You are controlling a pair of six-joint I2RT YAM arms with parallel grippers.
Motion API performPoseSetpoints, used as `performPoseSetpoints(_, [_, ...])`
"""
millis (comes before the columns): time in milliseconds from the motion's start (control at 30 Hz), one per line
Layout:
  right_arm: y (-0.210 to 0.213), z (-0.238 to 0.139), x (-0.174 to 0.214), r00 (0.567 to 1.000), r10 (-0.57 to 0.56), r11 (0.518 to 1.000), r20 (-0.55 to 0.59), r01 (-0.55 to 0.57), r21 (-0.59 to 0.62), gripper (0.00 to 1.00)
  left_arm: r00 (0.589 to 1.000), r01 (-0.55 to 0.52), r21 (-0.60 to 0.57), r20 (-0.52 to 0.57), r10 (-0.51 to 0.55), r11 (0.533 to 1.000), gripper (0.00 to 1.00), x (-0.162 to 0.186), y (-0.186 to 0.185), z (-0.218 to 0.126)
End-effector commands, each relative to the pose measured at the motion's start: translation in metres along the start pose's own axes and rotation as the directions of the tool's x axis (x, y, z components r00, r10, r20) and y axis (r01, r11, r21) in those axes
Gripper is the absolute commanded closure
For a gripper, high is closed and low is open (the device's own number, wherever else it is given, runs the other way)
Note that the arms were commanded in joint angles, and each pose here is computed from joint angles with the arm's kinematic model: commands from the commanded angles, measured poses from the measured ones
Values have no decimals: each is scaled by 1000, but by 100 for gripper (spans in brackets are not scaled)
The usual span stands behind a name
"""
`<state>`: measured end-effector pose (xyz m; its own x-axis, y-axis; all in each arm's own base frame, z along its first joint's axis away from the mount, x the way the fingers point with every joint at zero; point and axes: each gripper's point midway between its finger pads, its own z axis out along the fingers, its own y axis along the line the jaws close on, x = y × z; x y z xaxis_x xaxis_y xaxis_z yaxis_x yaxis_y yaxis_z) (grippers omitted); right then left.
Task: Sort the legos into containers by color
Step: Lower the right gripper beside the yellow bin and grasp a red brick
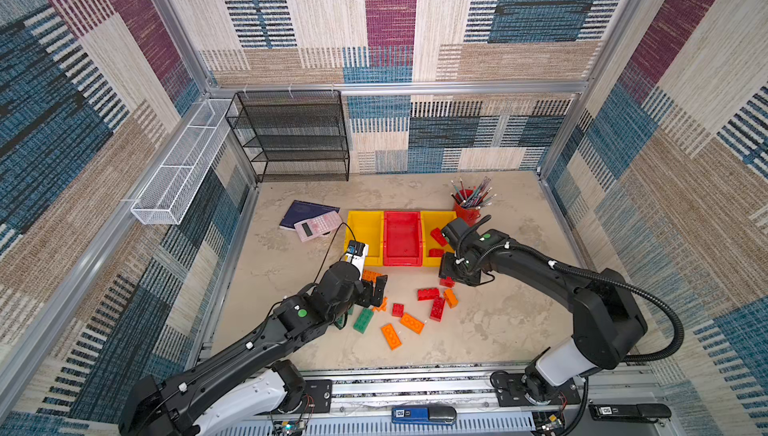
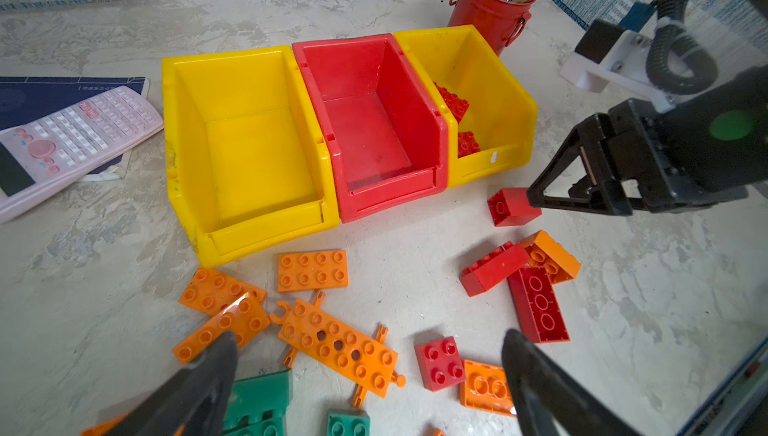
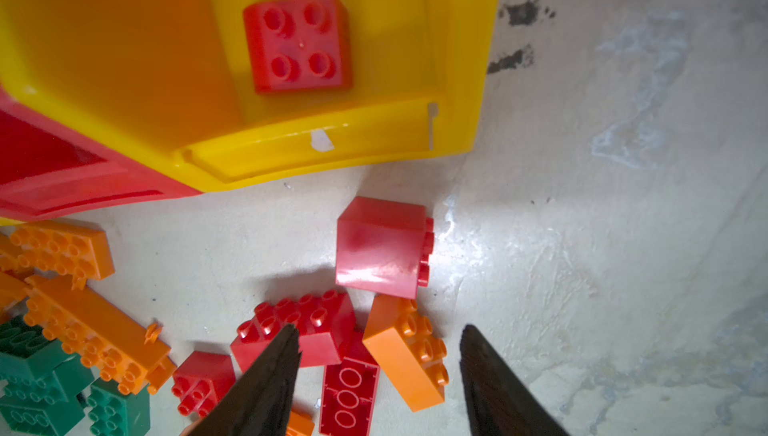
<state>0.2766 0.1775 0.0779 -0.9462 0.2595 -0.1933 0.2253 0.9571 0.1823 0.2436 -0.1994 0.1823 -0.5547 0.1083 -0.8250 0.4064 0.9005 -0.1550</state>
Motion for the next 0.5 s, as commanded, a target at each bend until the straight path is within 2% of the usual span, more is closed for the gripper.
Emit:
performPoseSetpoints(0, [2, 8, -7, 998, 49, 999, 37, -49, -5, 36, 999, -38, 30, 9, 37, 999, 1, -3, -5, -3])
performPoseSetpoints(467, [7, 39, -14, 999, 30, 999, 27, -31, 31, 38, 997, -74, 21, 6, 74, 997, 1, -2, 0, -15])
